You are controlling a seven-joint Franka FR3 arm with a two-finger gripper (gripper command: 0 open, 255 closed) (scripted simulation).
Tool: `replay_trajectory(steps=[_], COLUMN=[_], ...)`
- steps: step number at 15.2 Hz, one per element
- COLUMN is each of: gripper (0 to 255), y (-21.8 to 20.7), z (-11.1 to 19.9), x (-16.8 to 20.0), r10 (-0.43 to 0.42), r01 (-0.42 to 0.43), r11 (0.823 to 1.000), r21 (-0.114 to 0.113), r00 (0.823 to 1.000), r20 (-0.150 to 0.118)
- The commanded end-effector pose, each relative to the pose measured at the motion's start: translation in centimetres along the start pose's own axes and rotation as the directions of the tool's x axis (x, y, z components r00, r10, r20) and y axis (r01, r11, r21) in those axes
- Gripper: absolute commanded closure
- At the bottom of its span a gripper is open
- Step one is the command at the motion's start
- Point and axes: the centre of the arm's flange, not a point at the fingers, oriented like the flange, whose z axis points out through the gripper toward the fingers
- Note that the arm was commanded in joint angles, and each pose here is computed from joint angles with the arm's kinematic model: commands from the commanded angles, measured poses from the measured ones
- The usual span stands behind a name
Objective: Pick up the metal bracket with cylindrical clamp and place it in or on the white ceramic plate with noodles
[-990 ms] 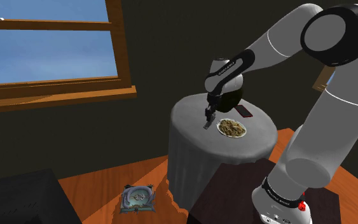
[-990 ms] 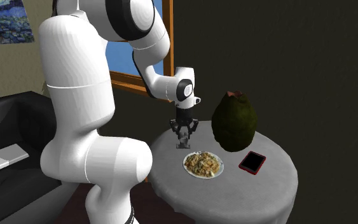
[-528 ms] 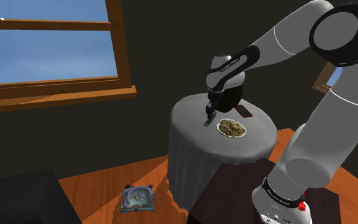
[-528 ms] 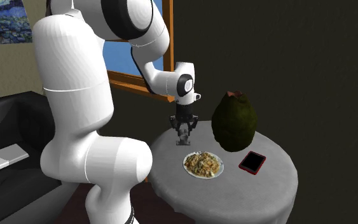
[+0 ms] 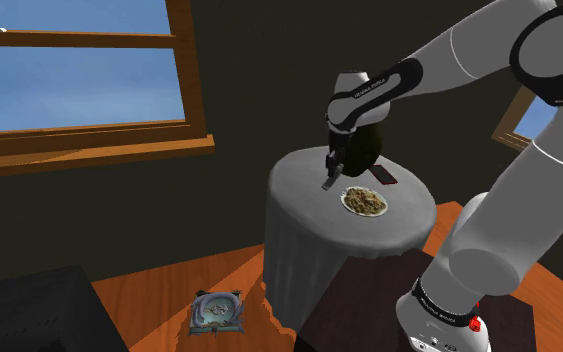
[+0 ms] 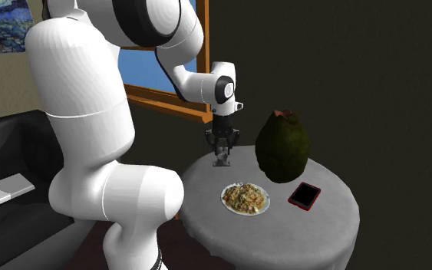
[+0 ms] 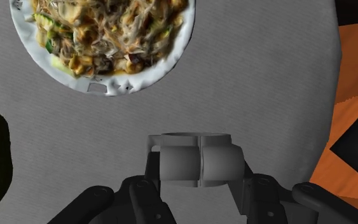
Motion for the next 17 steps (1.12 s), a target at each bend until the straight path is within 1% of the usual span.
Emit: replay_trajectory(steps=[1, 8, 17], gripper=[255, 255, 255], y=[0.0, 0.0, 4.8], z=[-1.1, -4.6, -6.0], x=[-0.1, -0.1, -10.9], r10=[0.000, 0.000, 0.000], r01=[0.000, 0.000, 0.000], r11=[1.000, 1.000, 1.000], r21=[0.000, 0.000, 0.000], r00=[1.000, 1.000, 1.000], r20=[0.001, 0.001, 0.001])
